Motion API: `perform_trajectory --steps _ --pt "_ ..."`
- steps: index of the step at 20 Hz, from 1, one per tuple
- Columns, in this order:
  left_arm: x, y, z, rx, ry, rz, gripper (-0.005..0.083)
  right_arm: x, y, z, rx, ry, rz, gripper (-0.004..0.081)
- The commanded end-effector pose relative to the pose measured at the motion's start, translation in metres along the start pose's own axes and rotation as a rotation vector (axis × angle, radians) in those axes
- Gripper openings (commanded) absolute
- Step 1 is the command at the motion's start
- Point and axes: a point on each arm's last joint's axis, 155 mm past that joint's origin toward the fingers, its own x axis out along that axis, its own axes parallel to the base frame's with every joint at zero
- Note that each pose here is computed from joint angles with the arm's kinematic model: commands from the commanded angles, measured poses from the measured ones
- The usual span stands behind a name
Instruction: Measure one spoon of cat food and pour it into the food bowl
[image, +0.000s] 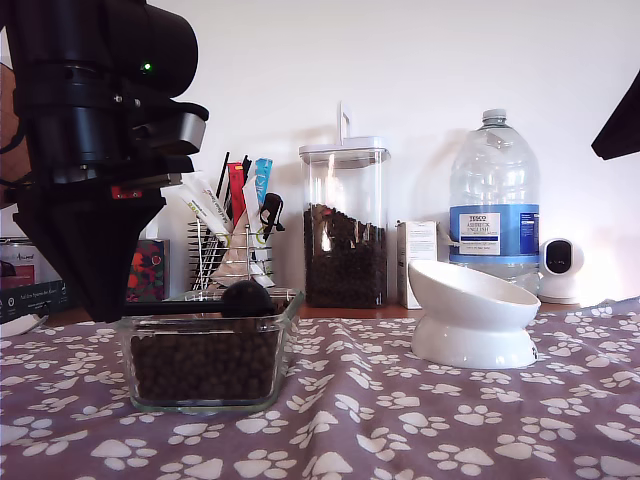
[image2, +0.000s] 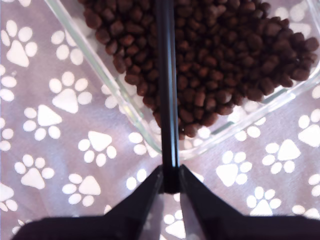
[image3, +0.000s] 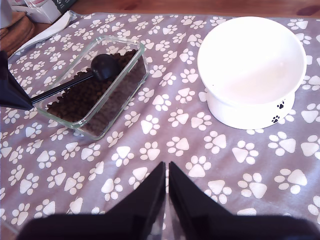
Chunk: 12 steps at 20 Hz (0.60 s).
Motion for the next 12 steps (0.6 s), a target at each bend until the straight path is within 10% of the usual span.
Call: perform_trajectory --steps 1,12 --pt "0.008 0.001 -0.006 0.004 0.032 0.005 0.0 0.003 0.001 -0.005 -0.005 0.012 0.011 -0.0013" --pt "-0.002 0.004 -0.001 -0.03 0.008 0.024 -0.0022 0.003 0.001 -0.006 -0.005 0.012 0.011 -0.0013"
